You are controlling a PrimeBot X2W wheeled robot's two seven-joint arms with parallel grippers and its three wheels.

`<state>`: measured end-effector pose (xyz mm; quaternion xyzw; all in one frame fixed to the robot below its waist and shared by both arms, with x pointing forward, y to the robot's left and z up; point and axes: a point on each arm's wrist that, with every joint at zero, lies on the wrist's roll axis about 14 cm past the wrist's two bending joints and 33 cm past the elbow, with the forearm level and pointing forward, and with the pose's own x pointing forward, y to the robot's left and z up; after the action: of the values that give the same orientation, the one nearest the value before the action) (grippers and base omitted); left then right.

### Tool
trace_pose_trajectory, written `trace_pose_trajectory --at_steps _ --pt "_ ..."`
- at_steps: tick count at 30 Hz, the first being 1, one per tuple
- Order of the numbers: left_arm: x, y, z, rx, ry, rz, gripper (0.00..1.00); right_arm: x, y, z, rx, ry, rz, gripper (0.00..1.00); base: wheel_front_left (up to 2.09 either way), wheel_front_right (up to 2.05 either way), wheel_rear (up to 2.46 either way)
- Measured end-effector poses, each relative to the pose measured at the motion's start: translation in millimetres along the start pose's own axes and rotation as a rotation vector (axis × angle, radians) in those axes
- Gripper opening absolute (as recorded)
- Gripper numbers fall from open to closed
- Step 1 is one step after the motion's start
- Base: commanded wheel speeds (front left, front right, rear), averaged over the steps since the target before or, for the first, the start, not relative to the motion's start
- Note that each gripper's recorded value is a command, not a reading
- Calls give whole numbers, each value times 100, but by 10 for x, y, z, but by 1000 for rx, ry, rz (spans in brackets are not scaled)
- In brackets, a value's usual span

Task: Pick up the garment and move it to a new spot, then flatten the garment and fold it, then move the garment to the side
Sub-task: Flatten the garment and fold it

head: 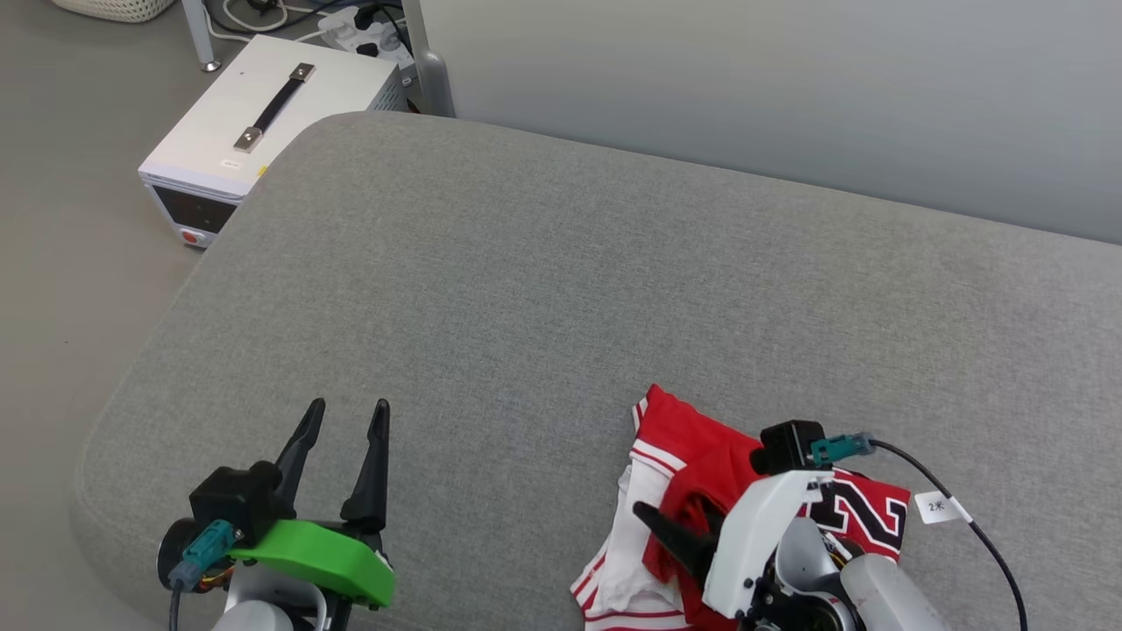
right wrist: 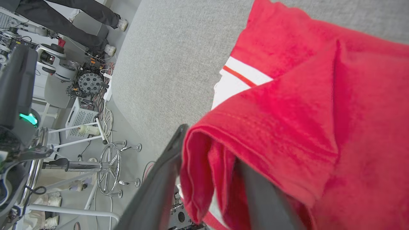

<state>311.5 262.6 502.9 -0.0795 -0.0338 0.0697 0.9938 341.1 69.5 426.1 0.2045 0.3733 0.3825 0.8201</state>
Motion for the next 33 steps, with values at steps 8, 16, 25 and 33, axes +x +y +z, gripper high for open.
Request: trace_pose_trajectory --at_steps 8,16,25,33 --pt "-3 -6 -13 -6 2 0 100 60 325 81 -38 -18 93 100 0 0 0" --pt "24 -74 37 -9 -16 -26 100 -3 258 152 -286 25 -9 100 0 0 0" --pt "106 -214 55 -13 -23 -74 100 -296 144 596 -526 -63 -169 100 0 0 0" --pt "209 -465 131 -21 -50 -151 100 -1043 -90 1454 -654 -412 -320 100 0 0 0"
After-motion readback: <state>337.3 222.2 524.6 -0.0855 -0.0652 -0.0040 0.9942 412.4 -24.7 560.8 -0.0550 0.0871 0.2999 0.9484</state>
